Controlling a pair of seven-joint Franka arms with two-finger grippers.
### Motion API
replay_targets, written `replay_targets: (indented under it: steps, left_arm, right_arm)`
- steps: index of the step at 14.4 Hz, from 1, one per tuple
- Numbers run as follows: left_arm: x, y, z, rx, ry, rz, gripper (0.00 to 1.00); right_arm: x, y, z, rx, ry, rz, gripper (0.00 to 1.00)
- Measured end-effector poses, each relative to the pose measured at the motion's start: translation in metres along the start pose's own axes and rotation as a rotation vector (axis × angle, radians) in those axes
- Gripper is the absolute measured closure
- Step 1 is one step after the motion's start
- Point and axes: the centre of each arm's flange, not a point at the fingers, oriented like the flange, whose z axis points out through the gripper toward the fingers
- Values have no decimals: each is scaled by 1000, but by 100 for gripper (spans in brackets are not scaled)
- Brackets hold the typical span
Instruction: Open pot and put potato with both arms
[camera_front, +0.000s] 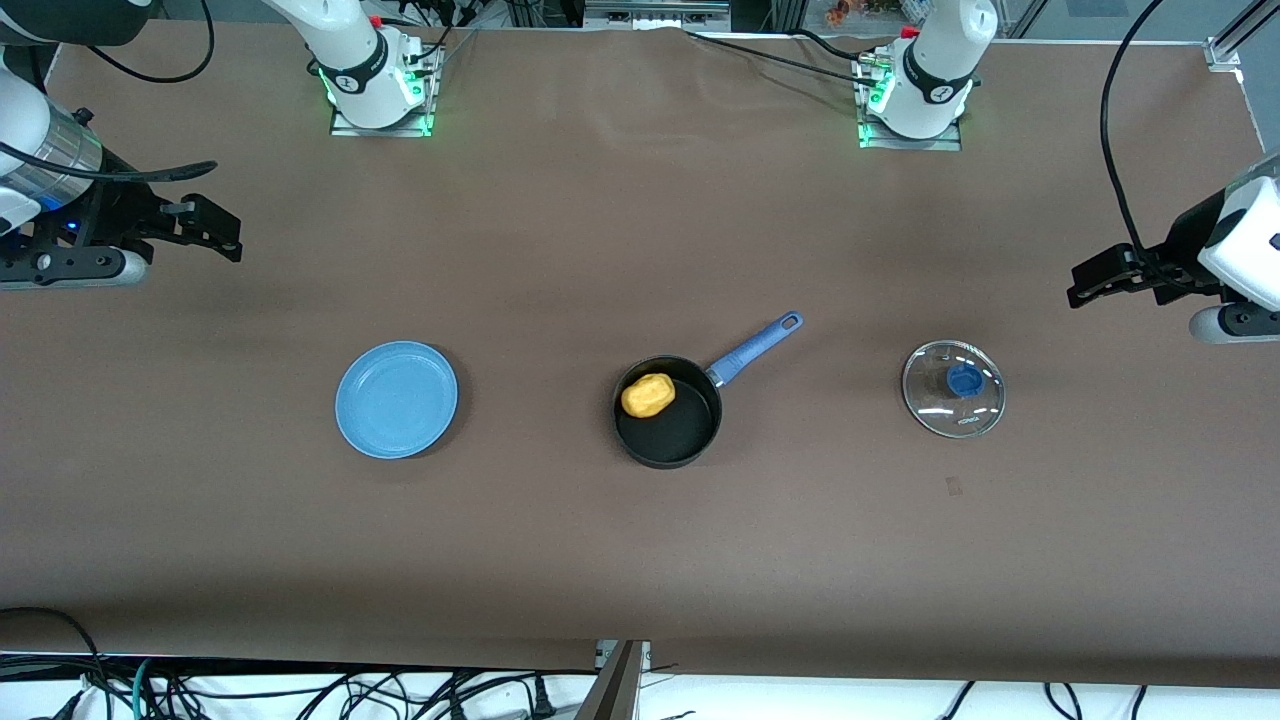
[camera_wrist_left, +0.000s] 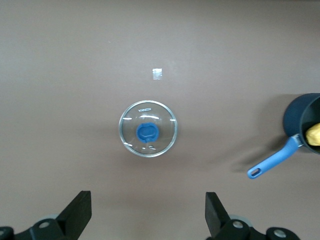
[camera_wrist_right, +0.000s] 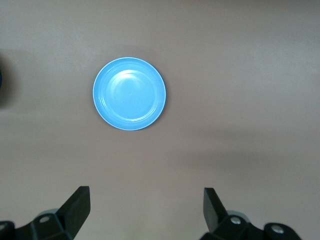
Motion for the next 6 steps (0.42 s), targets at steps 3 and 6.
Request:
replay_targets:
  steps: [3,6]
  left_arm:
    - [2,-1,4,10,-5,18,0]
    - [4,-1,3,10,-2,25,0]
  right_arm:
    - [0,0,0,0,0,0,0]
    - [0,0,0,0,0,0,0]
